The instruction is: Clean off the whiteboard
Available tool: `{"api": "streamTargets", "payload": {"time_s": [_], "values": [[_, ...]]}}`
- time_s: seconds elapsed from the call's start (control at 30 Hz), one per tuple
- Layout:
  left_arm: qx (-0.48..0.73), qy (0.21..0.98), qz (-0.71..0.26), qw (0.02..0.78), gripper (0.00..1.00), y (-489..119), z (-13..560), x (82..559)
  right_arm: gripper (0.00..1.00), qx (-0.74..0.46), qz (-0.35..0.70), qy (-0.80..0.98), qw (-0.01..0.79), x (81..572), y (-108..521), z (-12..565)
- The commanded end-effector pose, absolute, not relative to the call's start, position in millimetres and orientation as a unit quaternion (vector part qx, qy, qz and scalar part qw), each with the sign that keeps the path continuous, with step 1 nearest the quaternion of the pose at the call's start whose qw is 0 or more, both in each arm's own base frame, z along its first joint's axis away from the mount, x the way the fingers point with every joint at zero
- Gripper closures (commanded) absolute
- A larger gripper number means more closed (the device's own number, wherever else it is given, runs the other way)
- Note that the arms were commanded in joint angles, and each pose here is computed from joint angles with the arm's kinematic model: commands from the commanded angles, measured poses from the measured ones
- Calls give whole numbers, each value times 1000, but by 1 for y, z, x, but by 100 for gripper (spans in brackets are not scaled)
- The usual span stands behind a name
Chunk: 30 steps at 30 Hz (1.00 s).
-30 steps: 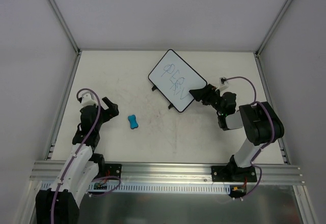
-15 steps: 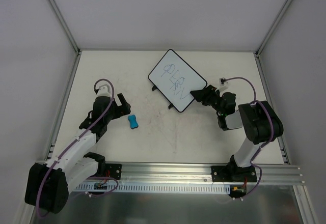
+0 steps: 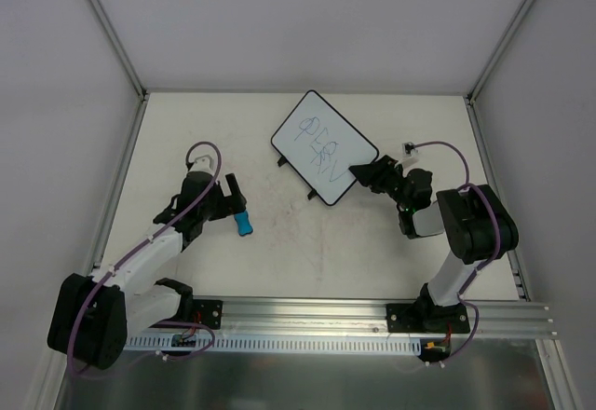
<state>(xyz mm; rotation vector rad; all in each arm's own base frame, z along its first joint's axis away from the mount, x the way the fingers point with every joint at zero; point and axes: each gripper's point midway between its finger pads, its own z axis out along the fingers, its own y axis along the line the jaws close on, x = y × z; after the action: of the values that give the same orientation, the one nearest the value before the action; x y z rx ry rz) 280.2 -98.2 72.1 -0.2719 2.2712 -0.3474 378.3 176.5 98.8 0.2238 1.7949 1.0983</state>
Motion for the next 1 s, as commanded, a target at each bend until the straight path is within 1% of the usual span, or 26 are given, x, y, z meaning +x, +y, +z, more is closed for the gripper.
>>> {"api": "streamTargets", "payload": {"time_s": [0.0, 0.13, 0.27, 0.37, 0.4, 0.53, 0.7, 0.83, 0.97], "values": [[-79, 900, -142, 404, 1, -106, 83, 284, 49, 53, 472, 659, 584, 390, 173, 161], [-108, 915, -136, 364, 1, -105, 81, 273, 48, 54, 472, 659, 584, 390, 172, 161], [-134, 917, -161, 340, 1, -112, 79, 265, 48, 55, 471, 658, 584, 391, 171, 161], [-155, 913, -161, 342, 1, -109, 76, 259, 49, 54, 472, 659, 584, 390, 172, 161], [-158, 912, -162, 343, 1, -109, 76, 258, 51, 53, 472, 658, 584, 390, 172, 162], [-158, 913, -171, 335, 1, -113, 74, 255, 54, 53, 473, 658, 584, 391, 172, 162], [-199, 914, -157, 316, 1, -109, 61, 249, 54, 52, 474, 659, 582, 391, 173, 161], [-208, 920, -142, 300, 1, -111, 51, 248, 55, 52, 474, 660, 581, 391, 173, 160], [-185, 929, -129, 292, 4, -123, 49, 249, 61, 52, 474, 660, 580, 391, 173, 159]]}}
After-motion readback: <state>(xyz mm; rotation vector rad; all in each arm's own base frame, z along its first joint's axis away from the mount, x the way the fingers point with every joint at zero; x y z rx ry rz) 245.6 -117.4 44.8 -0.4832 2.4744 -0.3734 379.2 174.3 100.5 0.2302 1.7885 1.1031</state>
